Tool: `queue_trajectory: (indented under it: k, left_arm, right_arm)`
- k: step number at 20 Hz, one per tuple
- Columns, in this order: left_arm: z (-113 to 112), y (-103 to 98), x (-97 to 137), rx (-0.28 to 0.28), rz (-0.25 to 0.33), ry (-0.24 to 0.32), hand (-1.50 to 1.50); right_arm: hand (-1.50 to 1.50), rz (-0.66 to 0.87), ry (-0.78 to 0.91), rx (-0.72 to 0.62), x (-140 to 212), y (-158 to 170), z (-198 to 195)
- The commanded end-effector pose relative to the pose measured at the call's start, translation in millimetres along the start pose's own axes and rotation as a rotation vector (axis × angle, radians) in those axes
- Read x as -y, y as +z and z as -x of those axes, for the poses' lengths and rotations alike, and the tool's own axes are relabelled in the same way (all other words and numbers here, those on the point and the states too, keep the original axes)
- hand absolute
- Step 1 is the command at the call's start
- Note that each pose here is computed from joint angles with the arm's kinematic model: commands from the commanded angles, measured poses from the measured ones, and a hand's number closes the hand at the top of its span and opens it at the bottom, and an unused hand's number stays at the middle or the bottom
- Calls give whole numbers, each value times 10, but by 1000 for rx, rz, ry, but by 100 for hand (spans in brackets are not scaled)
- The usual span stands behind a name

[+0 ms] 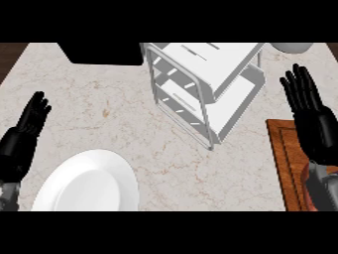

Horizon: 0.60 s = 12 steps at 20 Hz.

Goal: Pick the can from the cutting board and place it in the tiered basket

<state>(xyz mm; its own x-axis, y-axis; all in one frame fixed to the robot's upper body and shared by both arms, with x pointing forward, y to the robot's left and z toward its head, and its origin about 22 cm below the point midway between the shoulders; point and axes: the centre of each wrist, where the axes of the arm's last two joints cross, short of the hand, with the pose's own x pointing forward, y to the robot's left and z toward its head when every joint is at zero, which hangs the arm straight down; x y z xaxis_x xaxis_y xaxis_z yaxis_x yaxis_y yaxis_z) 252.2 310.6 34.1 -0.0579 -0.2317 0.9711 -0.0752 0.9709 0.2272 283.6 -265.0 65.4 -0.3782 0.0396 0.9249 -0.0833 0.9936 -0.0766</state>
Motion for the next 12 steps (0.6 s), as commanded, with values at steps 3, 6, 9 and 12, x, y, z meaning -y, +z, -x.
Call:
queue_trajectory:
  k: [3, 6, 9, 12]
  left_arm:
    - [9, -1, 41, -68, -4, 32, 0]
    - [108, 99, -61, -166, 2, 63, 0]
    - [147, 189, 60, -191, 14, 117, 0]
    - [-26, 54, 11, -205, 77, 121, 0]
  right_arm:
    - [150, -131, 4, 95, 161, 332, -260]
    - [150, -245, -14, 138, 366, 610, -644]
    - [-150, 415, 331, -265, 1013, 871, -58]
    - [-150, 484, 305, -228, 876, 1062, 35]
